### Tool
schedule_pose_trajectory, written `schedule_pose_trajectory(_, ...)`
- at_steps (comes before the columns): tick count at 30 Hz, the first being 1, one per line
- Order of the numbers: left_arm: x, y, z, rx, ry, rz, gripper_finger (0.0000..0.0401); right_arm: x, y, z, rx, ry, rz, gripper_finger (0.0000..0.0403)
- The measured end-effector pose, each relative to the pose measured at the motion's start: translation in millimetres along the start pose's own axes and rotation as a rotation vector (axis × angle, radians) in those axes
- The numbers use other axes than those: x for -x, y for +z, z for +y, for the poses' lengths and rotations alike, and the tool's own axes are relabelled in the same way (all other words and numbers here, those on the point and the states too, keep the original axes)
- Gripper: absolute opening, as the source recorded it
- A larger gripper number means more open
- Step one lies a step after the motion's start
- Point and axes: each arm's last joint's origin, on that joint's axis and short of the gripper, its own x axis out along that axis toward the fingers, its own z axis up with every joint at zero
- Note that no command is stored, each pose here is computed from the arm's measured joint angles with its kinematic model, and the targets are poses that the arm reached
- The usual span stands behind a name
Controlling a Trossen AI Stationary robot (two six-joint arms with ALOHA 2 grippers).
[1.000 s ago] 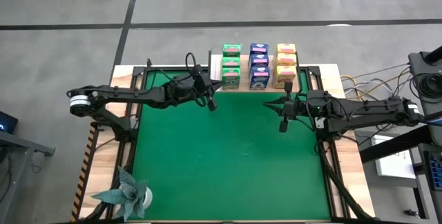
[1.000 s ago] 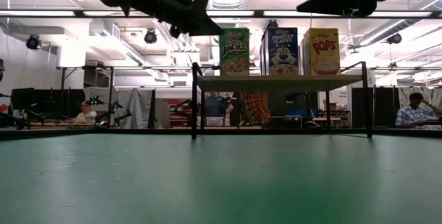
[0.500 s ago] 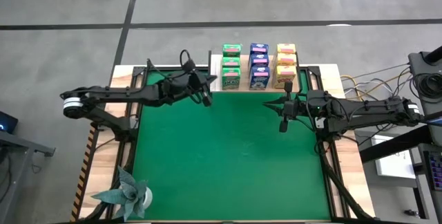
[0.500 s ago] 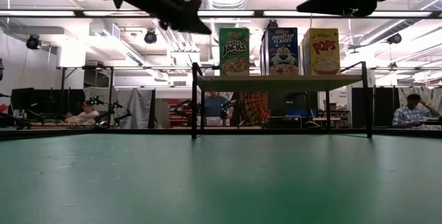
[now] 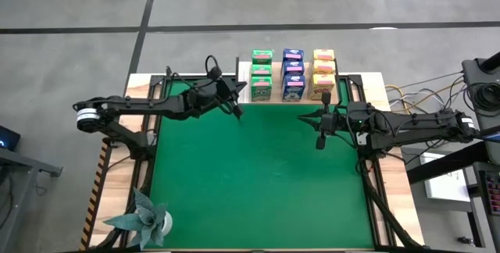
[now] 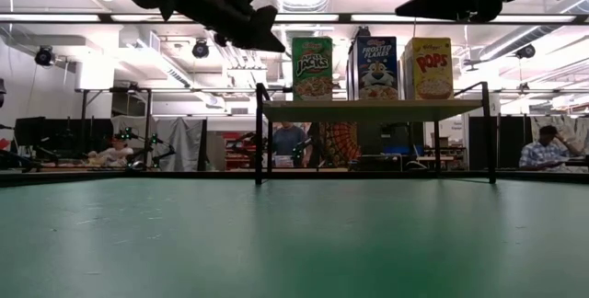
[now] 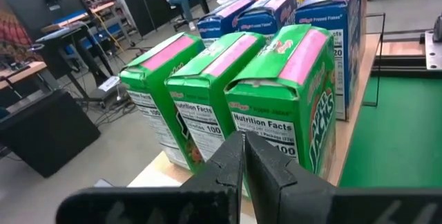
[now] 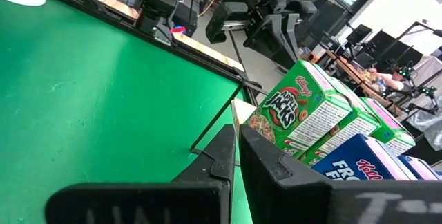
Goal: Stack cereal on shelf
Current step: Return to Home Position
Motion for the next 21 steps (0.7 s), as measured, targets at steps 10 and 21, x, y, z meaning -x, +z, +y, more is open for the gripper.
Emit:
schedule_pose_trajectory(10, 7, 5, -7, -0.009, -0.028, -0.014, 0.0000, 0, 0, 0, 0.016, 0.004, 0.002, 0.0013)
schedule_pose_trajectory(21, 73, 22, -11, -0.129, -0.298, -0.084, 0.0000, 24, -6, 2, 0.004, 0.034, -0.058, 0.0013)
